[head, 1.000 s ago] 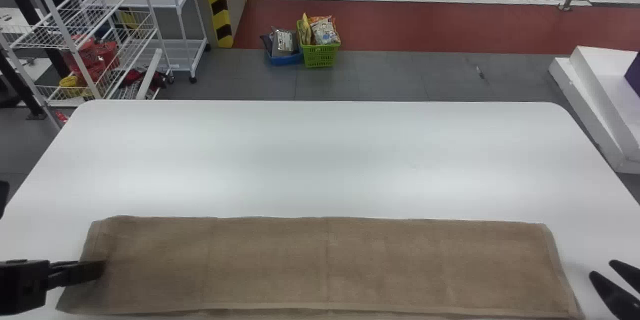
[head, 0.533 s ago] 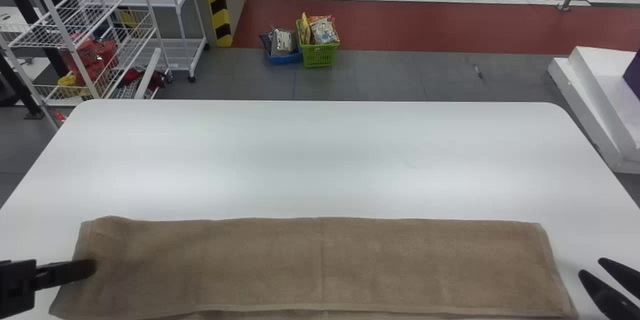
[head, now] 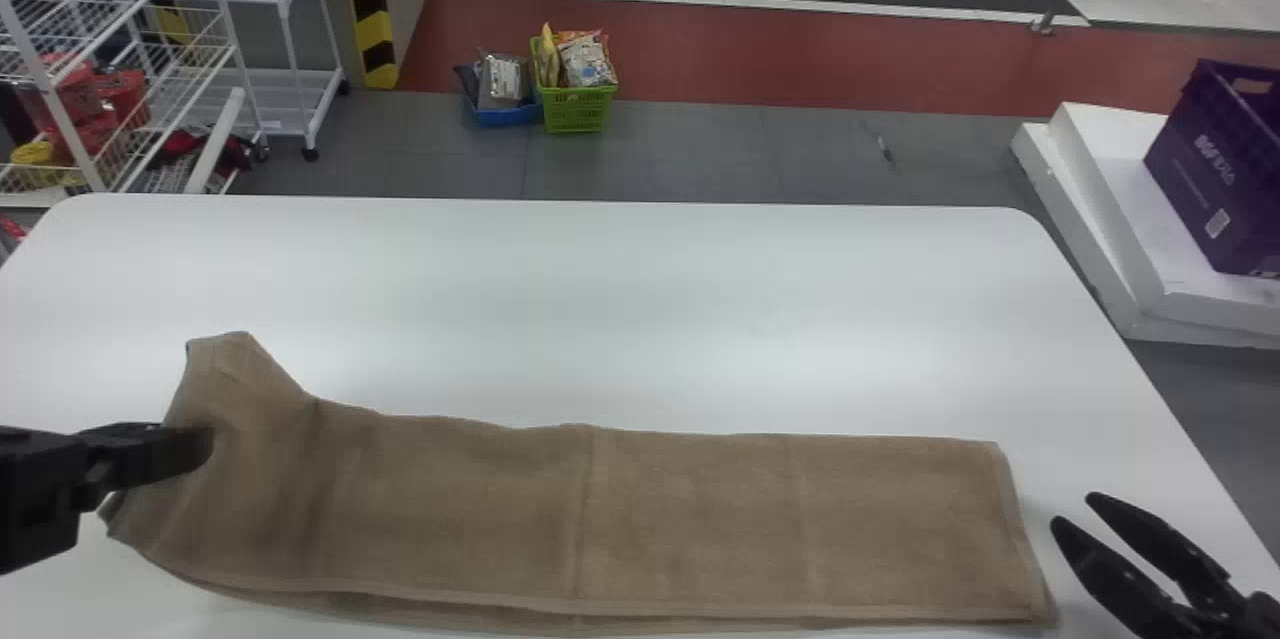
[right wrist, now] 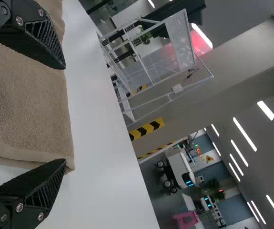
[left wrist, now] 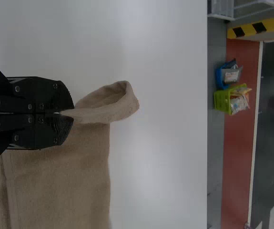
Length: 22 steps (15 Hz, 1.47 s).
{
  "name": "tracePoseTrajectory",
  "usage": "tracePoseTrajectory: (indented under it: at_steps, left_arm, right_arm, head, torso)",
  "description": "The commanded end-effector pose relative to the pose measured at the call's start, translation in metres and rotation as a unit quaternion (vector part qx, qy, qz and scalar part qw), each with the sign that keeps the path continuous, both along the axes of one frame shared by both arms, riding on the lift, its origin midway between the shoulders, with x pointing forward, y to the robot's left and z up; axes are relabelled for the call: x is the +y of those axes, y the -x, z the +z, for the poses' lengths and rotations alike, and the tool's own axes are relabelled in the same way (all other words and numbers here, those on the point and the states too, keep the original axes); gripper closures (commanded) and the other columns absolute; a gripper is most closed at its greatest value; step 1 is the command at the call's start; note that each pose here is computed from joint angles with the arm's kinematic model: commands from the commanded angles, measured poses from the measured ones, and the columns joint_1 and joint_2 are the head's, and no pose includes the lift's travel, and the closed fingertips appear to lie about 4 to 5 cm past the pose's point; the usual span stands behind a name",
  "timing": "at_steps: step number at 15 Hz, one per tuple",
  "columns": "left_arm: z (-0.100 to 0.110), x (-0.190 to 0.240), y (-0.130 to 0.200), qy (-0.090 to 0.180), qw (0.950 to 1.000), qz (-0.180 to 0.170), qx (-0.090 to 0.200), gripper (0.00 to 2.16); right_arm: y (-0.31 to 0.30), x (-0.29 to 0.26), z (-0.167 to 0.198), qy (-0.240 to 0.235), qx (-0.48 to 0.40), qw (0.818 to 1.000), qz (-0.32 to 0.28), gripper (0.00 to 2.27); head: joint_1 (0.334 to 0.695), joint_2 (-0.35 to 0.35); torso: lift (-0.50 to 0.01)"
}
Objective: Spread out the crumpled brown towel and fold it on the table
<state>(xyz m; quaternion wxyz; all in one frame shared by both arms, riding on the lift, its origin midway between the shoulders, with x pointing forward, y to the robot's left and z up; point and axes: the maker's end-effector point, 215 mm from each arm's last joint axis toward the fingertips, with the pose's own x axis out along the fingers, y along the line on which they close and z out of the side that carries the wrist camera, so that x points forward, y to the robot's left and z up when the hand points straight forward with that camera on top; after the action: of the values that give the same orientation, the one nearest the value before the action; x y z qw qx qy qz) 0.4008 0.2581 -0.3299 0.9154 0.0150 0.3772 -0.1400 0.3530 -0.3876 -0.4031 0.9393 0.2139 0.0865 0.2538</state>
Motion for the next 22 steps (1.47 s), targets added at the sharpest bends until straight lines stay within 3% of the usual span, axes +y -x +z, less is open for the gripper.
tracePoseTrajectory:
  at_steps: [1,4,7,9,12,15,19,22]
  left_arm:
    - [0.025,-0.042,-0.002,-0.024,0.9984,-0.039,-0.033,1.79]
    - [0.029,-0.078,0.004,-0.056,0.9960,-0.055,-0.043,1.79]
    - [0.030,-0.118,0.019,-0.068,0.9925,-0.090,-0.045,1.79]
    - [0.028,-0.147,0.035,-0.060,0.9905,-0.119,-0.035,1.79]
    - [0.034,-0.188,0.047,-0.015,0.9878,-0.152,-0.031,1.79]
    - [0.006,-0.208,0.051,-0.033,0.9837,-0.177,0.001,1.79]
    - [-0.018,-0.237,0.046,-0.069,0.9753,-0.209,0.013,1.79]
    - [-0.018,-0.242,0.028,-0.083,0.9738,-0.212,0.006,1.79]
  right_arm:
    - [-0.005,0.005,0.003,-0.003,-0.004,1.000,0.004,0.13]
    - [-0.011,0.010,0.004,-0.003,-0.006,1.000,0.008,0.13]
    - [-0.015,0.013,0.003,-0.002,-0.005,1.000,0.009,0.13]
    - [-0.017,0.016,0.003,-0.002,-0.005,1.000,0.011,0.13]
    - [-0.021,0.020,0.001,0.000,-0.003,1.000,0.014,0.13]
    - [-0.024,0.026,-0.002,0.001,-0.001,1.000,0.021,0.13]
    - [-0.027,0.027,-0.003,0.000,-0.001,1.000,0.021,0.13]
    - [-0.029,0.031,-0.006,-0.002,-0.003,1.000,0.024,0.13]
  head:
    - [0.695,-0.191]
    - [0.695,-0.253]
    - [0.695,-0.291]
    - [0.695,-0.340]
    - [0.695,-0.350]
    - [0.695,-0.350]
    - [0.695,-0.350]
    - [0.695,-0.350]
  torso:
    - [-0.127]
    - [-0.127]
    - [-0.127]
    - [-0.127]
    - [-0.127]
    - [-0.127]
    - [-0.127]
    - [-0.127]
